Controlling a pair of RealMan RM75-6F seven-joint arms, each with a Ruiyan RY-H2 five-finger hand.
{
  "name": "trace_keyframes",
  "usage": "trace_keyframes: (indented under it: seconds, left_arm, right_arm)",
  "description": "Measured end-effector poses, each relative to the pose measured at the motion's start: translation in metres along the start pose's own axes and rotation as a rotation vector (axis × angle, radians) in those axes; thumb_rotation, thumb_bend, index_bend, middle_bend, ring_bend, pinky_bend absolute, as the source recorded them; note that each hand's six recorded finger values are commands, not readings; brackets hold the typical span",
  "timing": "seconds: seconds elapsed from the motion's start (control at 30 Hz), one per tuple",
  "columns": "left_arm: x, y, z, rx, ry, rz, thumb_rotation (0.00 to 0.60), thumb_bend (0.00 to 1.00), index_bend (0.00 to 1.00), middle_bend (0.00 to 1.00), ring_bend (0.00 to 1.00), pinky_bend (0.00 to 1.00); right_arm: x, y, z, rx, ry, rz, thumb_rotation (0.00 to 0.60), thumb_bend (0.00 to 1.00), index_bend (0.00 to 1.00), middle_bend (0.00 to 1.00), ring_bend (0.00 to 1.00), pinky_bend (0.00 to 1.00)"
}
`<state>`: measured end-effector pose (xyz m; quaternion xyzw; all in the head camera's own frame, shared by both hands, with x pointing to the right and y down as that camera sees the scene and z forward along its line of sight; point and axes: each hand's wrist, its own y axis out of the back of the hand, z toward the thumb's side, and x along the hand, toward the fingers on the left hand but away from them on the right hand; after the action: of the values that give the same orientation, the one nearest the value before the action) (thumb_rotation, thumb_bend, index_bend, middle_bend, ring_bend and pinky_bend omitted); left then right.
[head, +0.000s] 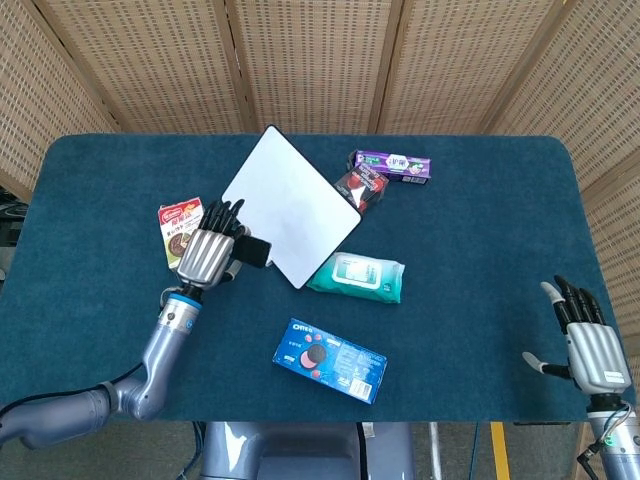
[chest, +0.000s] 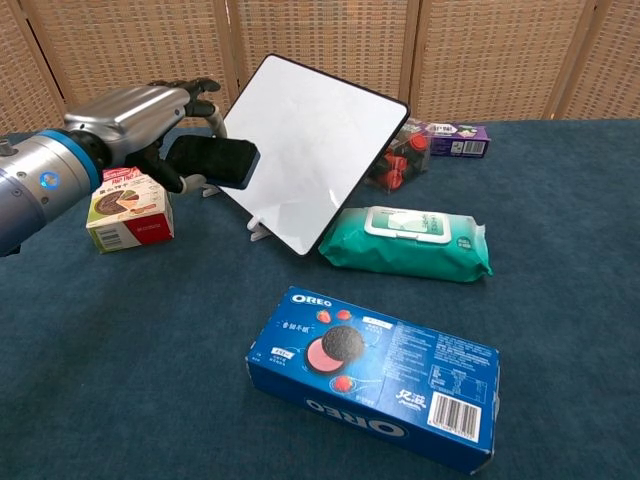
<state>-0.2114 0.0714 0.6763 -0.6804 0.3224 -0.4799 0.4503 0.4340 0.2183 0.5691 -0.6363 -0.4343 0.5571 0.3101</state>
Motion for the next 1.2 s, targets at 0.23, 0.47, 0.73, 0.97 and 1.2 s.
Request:
trace_keyframes:
  seconds: [0.23, 0.47, 0.73, 0.97, 1.2]
  left_arm:
    - [0.023, 0.005, 0.006, 0.021, -0.013, 0.074, 0.600, 0.36, 0.38, 0.00, 0.00, 0.00]
    - [0.045, 0.002, 0.011, 0.052, -0.024, 0.148, 0.600, 0.36, 0.38, 0.00, 0.00, 0.00]
    - [0.065, -0.003, 0.025, 0.079, -0.042, 0.173, 0.600, 0.36, 0.38, 0.00, 0.00, 0.00]
    - [0.078, -0.011, 0.038, 0.085, -0.050, 0.169, 0.600, 0.36, 0.38, 0.00, 0.00, 0.00]
    - [0.086, -0.016, 0.046, 0.107, -0.062, 0.160, 0.600, 0.35, 0.38, 0.00, 0.00, 0.00]
  right_arm:
    - [-0.001, 0.000, -0.002, -0.013, -0.003, 0.006, 0.600, 0.05, 0.02, 0.00, 0.00, 0.00]
    - [-0.002, -0.002, -0.003, -0.022, 0.000, 0.016, 0.600, 0.05, 0.02, 0.00, 0.00, 0.00]
    - [-0.004, -0.004, -0.006, -0.035, -0.009, 0.027, 0.600, 0.05, 0.03, 0.00, 0.00, 0.00]
    - [-0.007, -0.003, -0.009, -0.046, -0.017, 0.027, 0.600, 0.04, 0.02, 0.00, 0.00, 0.00]
    - [-0.008, -0.003, -0.013, -0.058, -0.027, 0.030, 0.600, 0.05, 0.02, 0.00, 0.00, 0.00]
